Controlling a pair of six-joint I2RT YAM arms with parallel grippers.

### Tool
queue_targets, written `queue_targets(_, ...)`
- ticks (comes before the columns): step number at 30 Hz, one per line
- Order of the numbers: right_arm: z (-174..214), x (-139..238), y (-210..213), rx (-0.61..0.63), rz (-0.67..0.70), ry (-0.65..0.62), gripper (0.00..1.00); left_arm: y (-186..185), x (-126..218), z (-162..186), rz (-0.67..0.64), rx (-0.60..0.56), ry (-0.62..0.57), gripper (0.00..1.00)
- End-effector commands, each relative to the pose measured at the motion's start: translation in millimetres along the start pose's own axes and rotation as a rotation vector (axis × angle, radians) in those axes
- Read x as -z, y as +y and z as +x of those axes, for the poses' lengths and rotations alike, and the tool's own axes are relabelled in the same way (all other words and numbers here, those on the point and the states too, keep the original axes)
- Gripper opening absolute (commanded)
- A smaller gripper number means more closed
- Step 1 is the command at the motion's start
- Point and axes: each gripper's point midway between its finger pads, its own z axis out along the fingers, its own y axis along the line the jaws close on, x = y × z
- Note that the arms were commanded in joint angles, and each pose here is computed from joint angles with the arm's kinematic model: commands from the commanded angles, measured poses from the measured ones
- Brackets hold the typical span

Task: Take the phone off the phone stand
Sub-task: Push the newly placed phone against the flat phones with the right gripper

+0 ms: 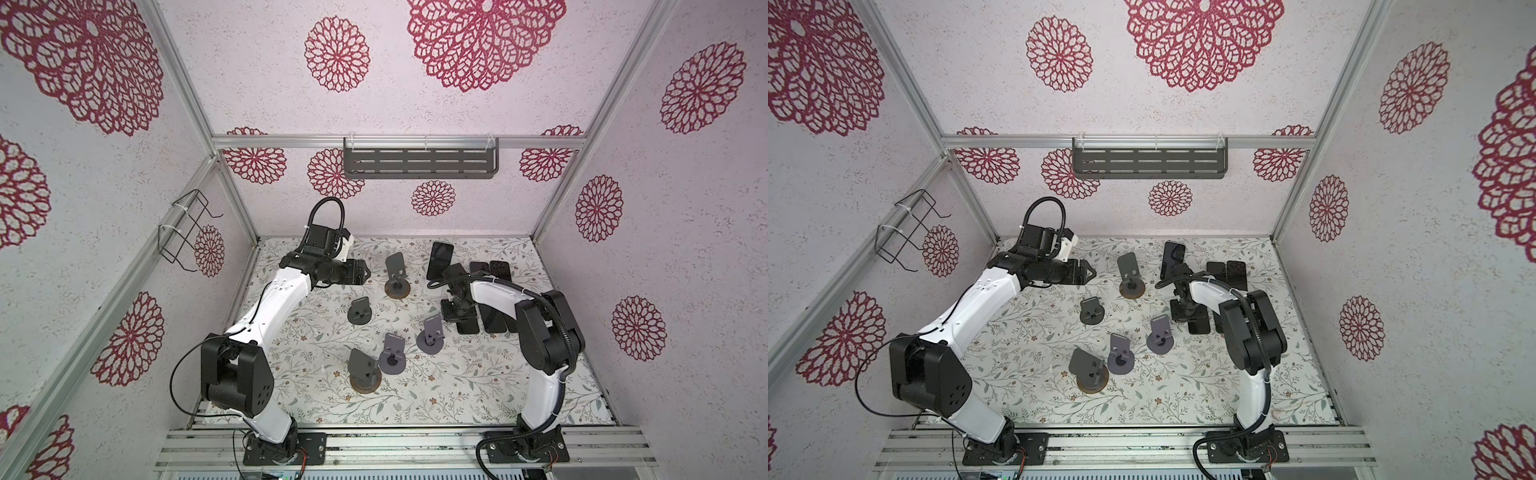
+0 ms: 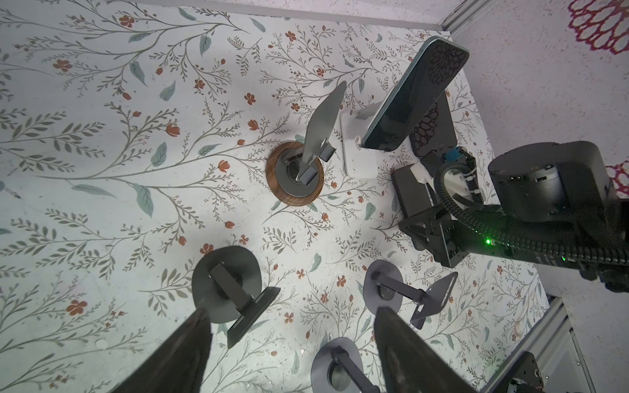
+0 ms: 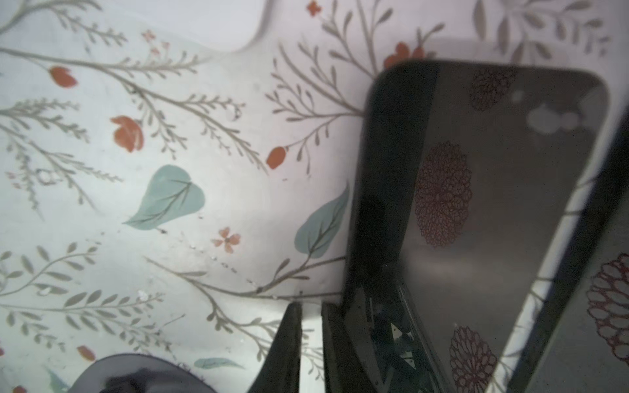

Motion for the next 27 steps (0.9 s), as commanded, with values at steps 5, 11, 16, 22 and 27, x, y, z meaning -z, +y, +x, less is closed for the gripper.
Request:
queue_targets(5, -2, 1, -22, -0.047, 0.049, -0.015, 0.17, -3, 7, -10, 0.008, -0.024, -0.026, 0.79)
queue_targets(11, -3, 1, -26, -0.054, 0.053, -0.019, 0.17, -3, 6, -9, 0.006, -0.024, -0.024, 0.79)
queue_targets(16, -10, 7, -25, -0.062, 0.046, -0.047, 0.17, -3, 6, -9, 0.006, -0.023, -0.022, 0.79)
queue_targets(22, -14, 9, -29, -0.082, 0.044, -0.055, 0.17, -6, 7, -9, 0.019, -0.029, -0.024, 0.79)
queue_targets(27, -24, 24, -23, -0.085, 0.006, -0.102, 0.19, -8, 9, -10, 0.023, -0.036, -0.031, 0.8)
